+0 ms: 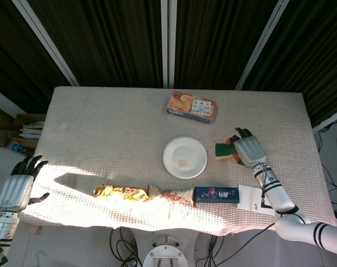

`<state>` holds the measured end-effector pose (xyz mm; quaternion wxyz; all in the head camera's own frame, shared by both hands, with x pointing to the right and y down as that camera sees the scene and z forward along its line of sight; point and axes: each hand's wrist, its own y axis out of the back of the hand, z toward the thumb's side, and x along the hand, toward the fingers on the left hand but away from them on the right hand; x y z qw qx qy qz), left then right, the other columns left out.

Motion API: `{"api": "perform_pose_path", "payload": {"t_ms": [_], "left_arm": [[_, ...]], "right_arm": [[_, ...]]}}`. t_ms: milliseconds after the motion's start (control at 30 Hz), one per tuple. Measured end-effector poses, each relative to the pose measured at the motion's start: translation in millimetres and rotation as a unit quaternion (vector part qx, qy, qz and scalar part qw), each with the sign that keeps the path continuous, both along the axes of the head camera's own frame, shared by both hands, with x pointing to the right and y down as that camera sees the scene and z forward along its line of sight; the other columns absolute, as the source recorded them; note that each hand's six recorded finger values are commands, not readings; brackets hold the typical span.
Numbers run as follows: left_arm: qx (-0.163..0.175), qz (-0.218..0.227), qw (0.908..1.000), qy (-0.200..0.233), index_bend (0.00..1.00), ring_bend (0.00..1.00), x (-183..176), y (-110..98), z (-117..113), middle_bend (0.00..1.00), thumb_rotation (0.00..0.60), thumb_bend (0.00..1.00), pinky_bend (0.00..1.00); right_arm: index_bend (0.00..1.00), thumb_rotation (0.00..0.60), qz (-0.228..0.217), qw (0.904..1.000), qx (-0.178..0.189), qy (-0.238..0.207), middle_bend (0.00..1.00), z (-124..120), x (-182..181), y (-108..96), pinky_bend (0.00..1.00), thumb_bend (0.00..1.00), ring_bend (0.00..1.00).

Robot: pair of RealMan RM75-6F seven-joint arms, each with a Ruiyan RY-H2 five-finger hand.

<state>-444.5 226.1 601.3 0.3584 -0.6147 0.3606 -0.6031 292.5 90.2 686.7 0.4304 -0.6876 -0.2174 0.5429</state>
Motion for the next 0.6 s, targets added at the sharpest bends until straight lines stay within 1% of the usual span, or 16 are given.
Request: {"api": "perform_pose_path", "payload": {"t_ms": [67,100,200,300,367,600], "left_arm": [[0.0,0.0,1.0,0.001,0.2,0.04,1,1,0,0.09,0.6,0.03,0.15],[-0.001,0.001,1.0,0.001,0.2,0.04,2,1,-1,0.09,0.6,0.03,0.15],[-0.002,-0.001,1.0,0.002,0.2,0.04,1,2,-1,0.09,0.6,0.03,0.15],[-0.003,-0.005,1.0,0.002,0.2,0.04,0,3,0,0.09,0.6,0.03,0.15],[-0.004,-0.005,1.0,0.002,0.2,0.04,-1,3,0,0.09,0.6,0.03,0.15],[-0.007,-0.011,0.9999,0.005,0.2,0.04,-5,6,3,0.09,0.6,0.03,0.15]], "right_arm": [[0.44,0.6,-0.043,0.999,0.014,0.004,0.36,-7,-15,1,0.17,0.4,0.1],[0.45,0.6,-0.07,0.9972,0.024,0.007,0.36,-10,-25,2,0.17,0.4,0.1],[0.46,0.6,-0.126,0.9908,0.047,0.014,0.36,-13,-51,3,0.17,0.4,0.1],[0.47,0.6,-0.157,0.9857,0.06,0.008,0.36,-8,-75,8,0.17,0.4,0.1],[0.48,0.6,-0.169,0.9835,0.064,0.009,0.36,-4,-84,11,0.16,0.4,0.1],[0.52,0.6,-0.221,0.9695,0.096,0.046,0.38,18,-106,17,0.14,0.41,0.11]]}}
